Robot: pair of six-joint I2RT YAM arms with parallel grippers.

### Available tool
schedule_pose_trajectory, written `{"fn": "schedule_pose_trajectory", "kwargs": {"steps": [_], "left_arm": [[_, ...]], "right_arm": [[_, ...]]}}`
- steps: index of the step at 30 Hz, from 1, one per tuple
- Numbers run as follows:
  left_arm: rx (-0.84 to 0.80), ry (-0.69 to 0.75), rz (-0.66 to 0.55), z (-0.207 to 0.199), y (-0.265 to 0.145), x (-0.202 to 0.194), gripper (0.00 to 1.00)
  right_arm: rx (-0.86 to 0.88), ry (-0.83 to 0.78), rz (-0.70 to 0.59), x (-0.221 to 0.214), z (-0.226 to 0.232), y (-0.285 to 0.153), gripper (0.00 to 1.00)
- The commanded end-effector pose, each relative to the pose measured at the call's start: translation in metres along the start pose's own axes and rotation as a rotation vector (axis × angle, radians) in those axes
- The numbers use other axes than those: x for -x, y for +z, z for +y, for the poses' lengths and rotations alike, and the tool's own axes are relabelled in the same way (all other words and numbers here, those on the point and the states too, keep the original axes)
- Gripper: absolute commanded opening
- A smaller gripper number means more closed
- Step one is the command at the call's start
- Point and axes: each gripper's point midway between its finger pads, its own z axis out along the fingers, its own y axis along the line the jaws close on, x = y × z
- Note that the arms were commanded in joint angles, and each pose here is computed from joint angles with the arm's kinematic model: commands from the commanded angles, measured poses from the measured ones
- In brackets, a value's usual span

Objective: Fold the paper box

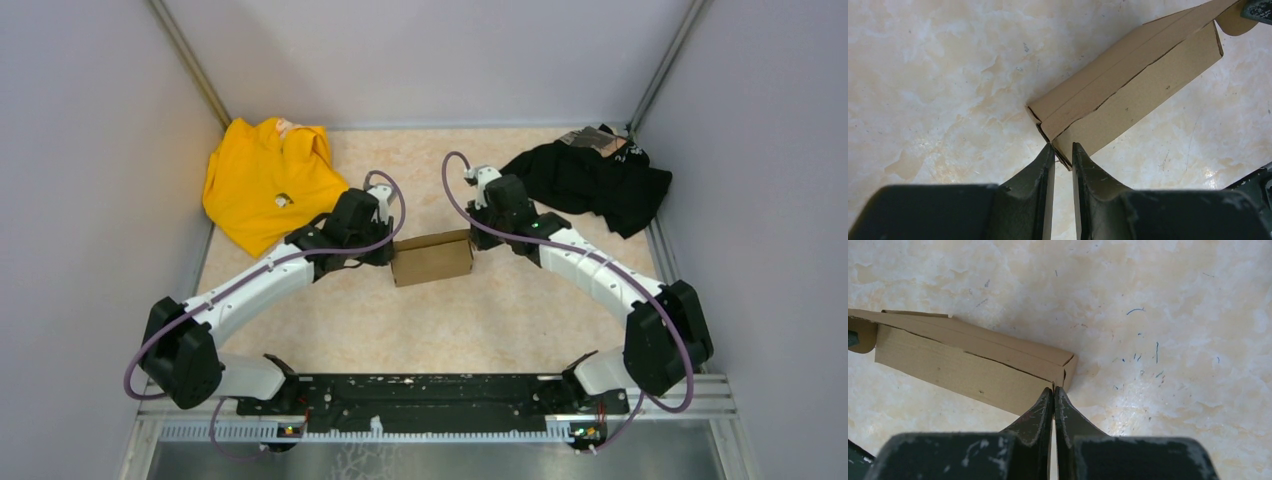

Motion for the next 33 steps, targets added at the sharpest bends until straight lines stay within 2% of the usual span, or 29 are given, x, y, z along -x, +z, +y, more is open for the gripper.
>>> {"fn": "schedule_pose_trajectory", "kwargs": {"steps": [1,23,33], "left_arm": [[0.003,0.034,-0.024,-0.002,-0.005,0.007,0.24],[0.001,0.111,-0.005,0.002,-0.013,0.002,0.24],[-0.002,0.075,-0.011,0.001,-0.008,0.000,0.22]], "right_arm": [[0.032,0.025,-0.030,0.014,0.019,0.000,0.00],[-0.040,0.066,-0.023,0.006,0.011,0.003,0.00],[-0.054,0.085,-0.030,0.004,0.010,0.004,0.00]]}}
